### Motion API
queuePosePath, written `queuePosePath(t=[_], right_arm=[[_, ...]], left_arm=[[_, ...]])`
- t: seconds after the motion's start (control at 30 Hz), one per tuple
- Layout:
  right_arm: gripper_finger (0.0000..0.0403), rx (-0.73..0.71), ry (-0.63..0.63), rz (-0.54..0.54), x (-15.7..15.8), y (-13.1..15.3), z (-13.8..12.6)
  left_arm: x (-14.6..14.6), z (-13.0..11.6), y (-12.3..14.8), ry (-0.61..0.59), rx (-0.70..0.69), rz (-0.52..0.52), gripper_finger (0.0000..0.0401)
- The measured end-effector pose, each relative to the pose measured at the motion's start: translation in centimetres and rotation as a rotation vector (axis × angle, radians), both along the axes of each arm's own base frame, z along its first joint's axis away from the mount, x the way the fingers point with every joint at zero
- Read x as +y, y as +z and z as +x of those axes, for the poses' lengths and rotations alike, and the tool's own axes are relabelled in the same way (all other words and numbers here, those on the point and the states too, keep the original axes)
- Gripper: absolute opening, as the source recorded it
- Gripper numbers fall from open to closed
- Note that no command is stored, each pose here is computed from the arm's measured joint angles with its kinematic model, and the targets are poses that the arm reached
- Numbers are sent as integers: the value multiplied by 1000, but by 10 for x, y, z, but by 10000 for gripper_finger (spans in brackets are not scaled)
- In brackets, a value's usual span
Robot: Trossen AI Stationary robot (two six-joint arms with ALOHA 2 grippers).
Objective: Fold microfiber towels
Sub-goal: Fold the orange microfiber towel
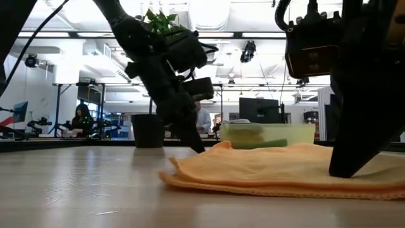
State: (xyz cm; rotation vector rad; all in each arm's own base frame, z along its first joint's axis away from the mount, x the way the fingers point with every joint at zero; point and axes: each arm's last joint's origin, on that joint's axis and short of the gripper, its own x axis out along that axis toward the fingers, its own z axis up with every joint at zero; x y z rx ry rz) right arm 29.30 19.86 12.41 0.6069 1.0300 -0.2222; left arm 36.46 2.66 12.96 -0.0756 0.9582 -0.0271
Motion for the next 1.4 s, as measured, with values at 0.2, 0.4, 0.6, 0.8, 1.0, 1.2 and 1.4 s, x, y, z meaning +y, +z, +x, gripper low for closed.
queuePosePath(t=[0.2, 0.4, 0.6, 0.8, 1.0, 1.2, 1.4], right_arm=[[8, -68, 48, -54, -6, 21, -1], [8, -153, 24, -166, -16, 48, -8], [8, -109, 4, -231, -26, 61, -21], [8, -44, 0, -268, -33, 63, -32], [8, 26, 12, -317, -39, 57, -40], [8, 36, 37, -332, -39, 54, -44], [8, 23, 67, -331, -34, 58, -50]], left_arm=[[-3, -12, 18, -16, -11, 17, 0], [-44, -18, 48, -333, -144, 104, 0], [-114, -27, 56, -641, -215, 159, 0], [-147, -34, 55, -729, -228, 155, 17], [-168, -37, 60, -704, -293, 205, 100], [-193, -21, 53, -674, -304, 250, 194], [-207, -9, 52, -672, -206, 304, 216]])
